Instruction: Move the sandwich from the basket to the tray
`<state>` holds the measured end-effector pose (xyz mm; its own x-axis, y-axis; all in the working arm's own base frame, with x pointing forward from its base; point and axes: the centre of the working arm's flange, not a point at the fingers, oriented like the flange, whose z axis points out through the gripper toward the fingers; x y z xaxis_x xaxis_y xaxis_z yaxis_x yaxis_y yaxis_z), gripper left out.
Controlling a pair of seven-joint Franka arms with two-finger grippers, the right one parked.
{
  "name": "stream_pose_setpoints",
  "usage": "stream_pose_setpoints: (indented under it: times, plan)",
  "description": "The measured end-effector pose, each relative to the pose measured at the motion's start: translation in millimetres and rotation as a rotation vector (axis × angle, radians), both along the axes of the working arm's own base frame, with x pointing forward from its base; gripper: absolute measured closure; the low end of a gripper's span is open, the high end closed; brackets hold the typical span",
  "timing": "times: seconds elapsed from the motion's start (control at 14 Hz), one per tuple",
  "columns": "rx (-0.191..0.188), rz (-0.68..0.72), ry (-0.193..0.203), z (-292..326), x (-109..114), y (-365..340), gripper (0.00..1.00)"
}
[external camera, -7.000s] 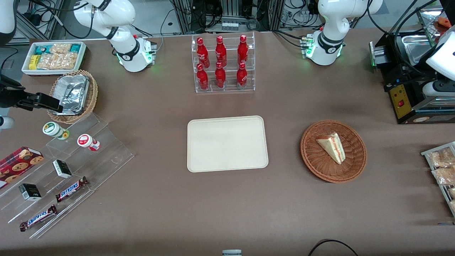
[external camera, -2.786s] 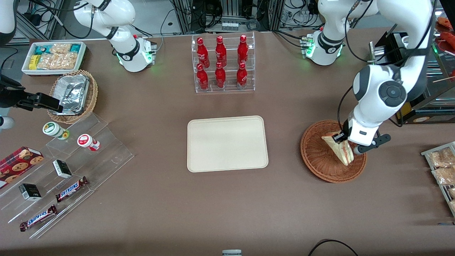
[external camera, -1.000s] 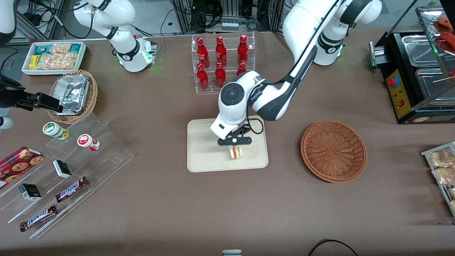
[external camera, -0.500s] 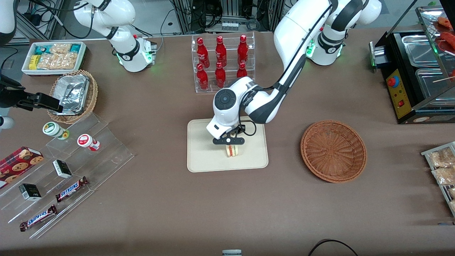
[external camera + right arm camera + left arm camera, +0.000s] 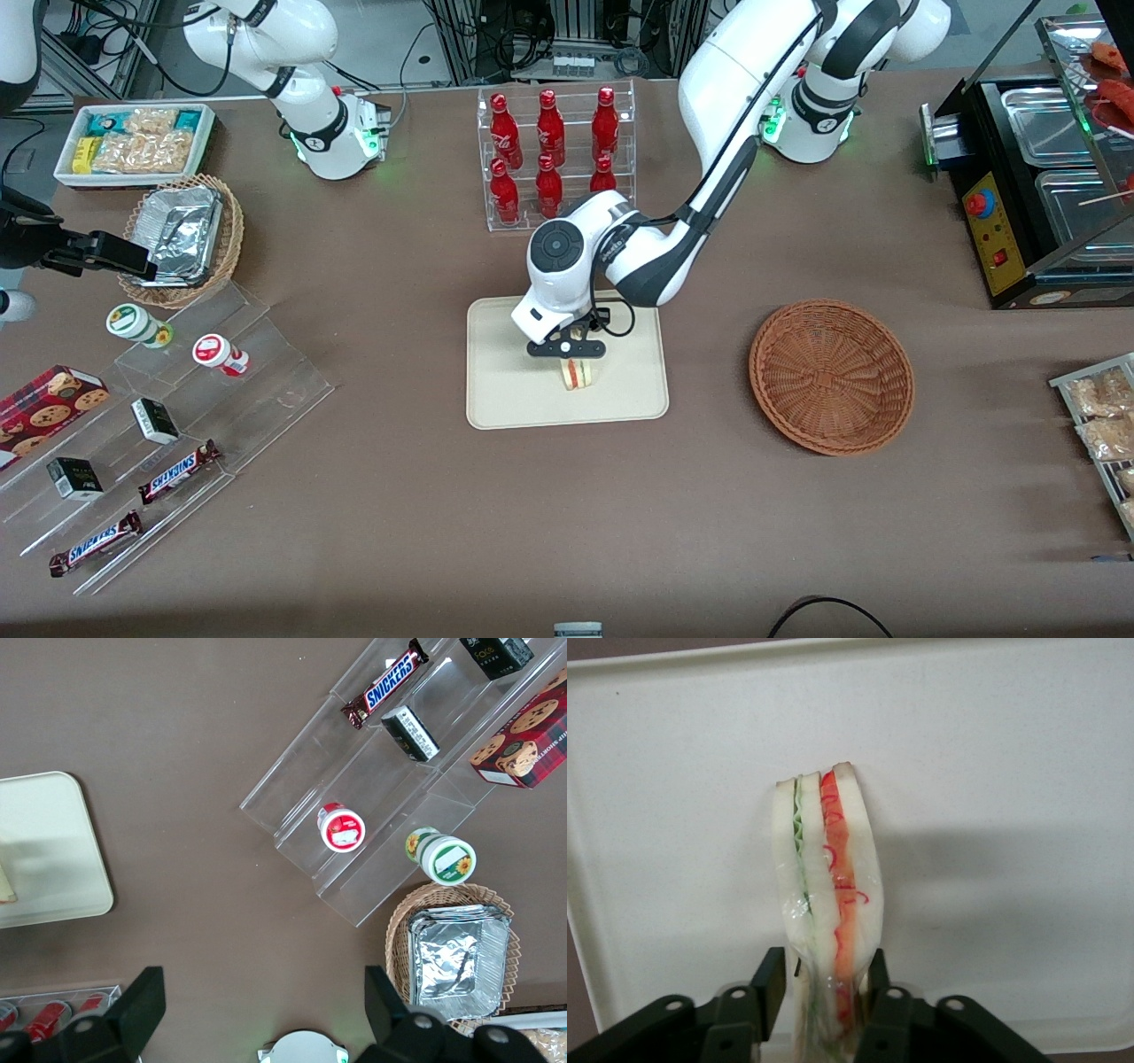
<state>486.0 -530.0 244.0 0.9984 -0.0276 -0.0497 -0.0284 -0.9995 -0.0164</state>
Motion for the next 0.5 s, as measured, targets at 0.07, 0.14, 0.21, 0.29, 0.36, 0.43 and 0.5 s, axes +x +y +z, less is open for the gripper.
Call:
stream_pose_setpoints:
  times: [0.07, 0.14, 0.21, 0.29, 0.36, 0.43, 0.5]
  plan:
    - [-0.003, 0.002, -0.003, 1.9, 0.4, -1.0, 0.41]
    - [-0.009, 0.006, -0.01, 7.3, 2.9, -1.3, 0.3]
    - [-0.018, 0.017, -0.023, 18.3, 7.5, -0.5, 0.21]
    - [-0.024, 0.041, -0.038, 36.4, 14.6, 3.0, 0.09]
    - [-0.031, 0.077, -0.056, 61.7, 25.1, 11.8, 0.01]
    - [-0.035, 0.107, -0.07, 91.9, 36.5, 25.9, 0.0]
    - [-0.025, 0.138, -0.073, 123.9, 47.6, 46.7, 0.0]
